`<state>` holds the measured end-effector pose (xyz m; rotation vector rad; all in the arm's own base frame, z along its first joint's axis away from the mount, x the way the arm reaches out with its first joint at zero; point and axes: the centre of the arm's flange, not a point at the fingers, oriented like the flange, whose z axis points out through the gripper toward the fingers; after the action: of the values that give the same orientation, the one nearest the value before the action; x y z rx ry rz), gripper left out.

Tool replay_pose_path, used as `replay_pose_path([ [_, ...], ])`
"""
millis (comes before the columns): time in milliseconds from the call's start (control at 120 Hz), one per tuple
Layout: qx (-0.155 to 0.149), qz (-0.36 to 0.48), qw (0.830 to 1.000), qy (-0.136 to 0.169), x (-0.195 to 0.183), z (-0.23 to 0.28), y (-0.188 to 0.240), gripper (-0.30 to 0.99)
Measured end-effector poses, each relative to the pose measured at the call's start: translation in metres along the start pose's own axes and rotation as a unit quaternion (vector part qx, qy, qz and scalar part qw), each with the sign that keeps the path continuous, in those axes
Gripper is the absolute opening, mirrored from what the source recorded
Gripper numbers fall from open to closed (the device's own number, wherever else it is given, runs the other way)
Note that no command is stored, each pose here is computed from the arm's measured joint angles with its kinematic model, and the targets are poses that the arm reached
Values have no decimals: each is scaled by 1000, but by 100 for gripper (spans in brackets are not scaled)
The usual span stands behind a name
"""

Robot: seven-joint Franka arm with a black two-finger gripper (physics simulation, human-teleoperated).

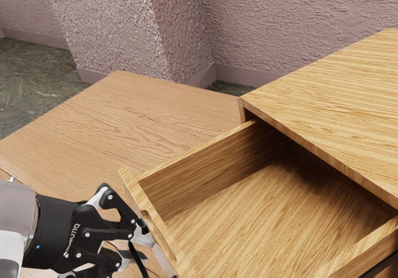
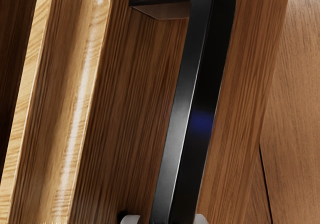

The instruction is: Pull the drawer handle with one arm to open the drawer

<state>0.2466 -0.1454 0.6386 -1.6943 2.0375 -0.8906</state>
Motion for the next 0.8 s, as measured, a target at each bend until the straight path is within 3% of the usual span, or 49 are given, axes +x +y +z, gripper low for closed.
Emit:
replay_pose_path([
  [517, 3, -3, 1000, -1, -1, -1, 3, 8],
  [567, 2, -4, 1000, -1, -2, -1, 3, 15],
  [800, -4, 0, 1000, -3, -2, 0, 5, 19],
])
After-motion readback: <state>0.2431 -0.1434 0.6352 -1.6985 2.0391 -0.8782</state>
